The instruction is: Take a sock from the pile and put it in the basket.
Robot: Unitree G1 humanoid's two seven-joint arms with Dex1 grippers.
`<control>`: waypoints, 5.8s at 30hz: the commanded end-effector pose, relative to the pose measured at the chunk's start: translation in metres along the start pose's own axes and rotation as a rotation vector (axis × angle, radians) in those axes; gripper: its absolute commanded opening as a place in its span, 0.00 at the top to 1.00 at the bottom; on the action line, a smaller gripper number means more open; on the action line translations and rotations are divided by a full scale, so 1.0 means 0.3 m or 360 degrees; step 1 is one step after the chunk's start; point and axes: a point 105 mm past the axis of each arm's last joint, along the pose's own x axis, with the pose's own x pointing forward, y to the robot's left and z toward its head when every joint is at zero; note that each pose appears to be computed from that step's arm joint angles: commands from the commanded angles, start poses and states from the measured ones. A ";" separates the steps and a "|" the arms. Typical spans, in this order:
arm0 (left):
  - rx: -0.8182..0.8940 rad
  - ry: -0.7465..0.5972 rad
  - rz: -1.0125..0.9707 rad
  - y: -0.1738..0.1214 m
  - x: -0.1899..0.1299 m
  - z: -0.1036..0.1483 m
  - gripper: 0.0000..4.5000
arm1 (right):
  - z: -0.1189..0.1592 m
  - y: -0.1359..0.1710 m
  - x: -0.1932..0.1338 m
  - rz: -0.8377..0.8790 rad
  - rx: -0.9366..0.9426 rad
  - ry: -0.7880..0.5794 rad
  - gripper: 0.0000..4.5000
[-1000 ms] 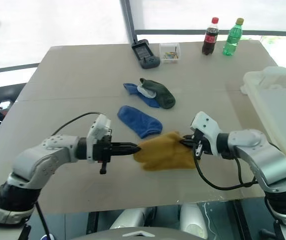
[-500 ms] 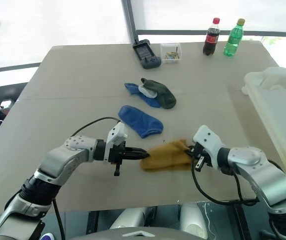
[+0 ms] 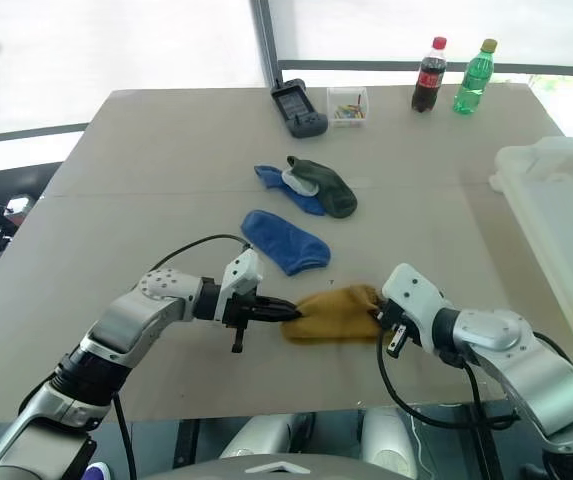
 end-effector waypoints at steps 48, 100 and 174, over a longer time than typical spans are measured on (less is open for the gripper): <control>0.0141 -0.0165 0.0075 0.031 0.033 0.069 0.25 | -0.009 -0.038 -0.046 -0.0361 0.0070 -0.0269 0.28; 0.0077 0.0012 0.0077 0.007 0.037 -0.054 0.96 | -0.127 0.006 -0.022 -0.0256 0.0222 -0.0017 1.00; -0.1320 -0.0361 0.0185 0.038 -0.080 0.043 0.70 | -0.007 -0.049 0.110 -0.0030 -0.0169 -0.0456 1.00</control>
